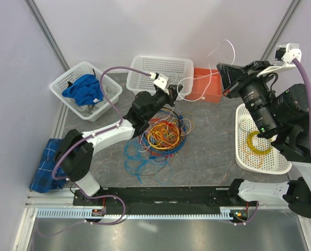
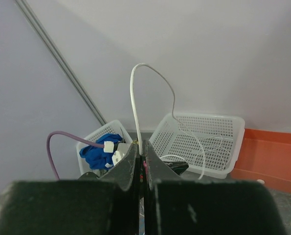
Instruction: Untangle the cables
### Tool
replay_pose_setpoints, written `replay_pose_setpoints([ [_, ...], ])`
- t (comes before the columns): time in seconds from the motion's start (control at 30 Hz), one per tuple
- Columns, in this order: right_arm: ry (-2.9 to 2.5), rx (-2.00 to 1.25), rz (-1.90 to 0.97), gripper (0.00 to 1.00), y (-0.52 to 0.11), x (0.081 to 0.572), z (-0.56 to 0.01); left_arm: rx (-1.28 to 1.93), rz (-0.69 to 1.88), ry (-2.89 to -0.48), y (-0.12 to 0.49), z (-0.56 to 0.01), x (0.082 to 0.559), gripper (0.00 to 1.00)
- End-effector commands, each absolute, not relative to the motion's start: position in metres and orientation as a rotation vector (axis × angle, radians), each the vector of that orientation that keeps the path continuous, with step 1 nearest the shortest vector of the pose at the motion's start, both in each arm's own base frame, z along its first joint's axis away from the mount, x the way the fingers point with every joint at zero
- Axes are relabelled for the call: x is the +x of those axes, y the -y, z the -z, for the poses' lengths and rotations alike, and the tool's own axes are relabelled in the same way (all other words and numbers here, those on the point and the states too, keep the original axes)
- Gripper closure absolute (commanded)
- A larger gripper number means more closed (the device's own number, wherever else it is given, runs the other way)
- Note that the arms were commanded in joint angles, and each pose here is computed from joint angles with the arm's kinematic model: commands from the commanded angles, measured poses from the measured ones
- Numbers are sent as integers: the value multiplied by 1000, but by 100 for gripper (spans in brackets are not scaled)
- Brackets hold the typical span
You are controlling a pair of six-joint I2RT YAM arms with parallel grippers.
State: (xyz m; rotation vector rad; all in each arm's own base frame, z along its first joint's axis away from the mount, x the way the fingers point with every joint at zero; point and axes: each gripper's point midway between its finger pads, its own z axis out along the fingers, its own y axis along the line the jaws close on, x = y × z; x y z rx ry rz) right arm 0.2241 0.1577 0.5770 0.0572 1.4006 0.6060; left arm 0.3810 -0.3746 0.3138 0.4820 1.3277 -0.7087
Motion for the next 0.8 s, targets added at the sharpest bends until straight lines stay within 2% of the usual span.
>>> replay_pose_setpoints([
  [0.0,-1390,82,-597,100,-145,219,-576,442,661,-1315,356,-337,383,98],
  [0.13,-1401,112,-557,100,-131,218,-560,344,644,-1366,330,-383,374,98],
  [0.17,-1421,108,-535,100,-135,222,-545,322,647,-1462,322,-381,367,98],
  [0.2,-1425,119,-522,100,-132,223,-539,283,670,-1437,317,-417,363,98],
  [0.3,-1446,131,-519,100,-132,223,-512,279,738,-1475,308,-465,340,98],
  [0.5,-1517,109,-567,100,-154,226,-457,321,980,-1387,304,-554,286,98],
  [0.6,-1541,77,-610,100,-171,228,-433,359,1082,-1403,309,-566,267,98],
  [0.77,-1563,25,-653,100,-197,234,-405,408,1162,-1470,320,-549,255,98],
])
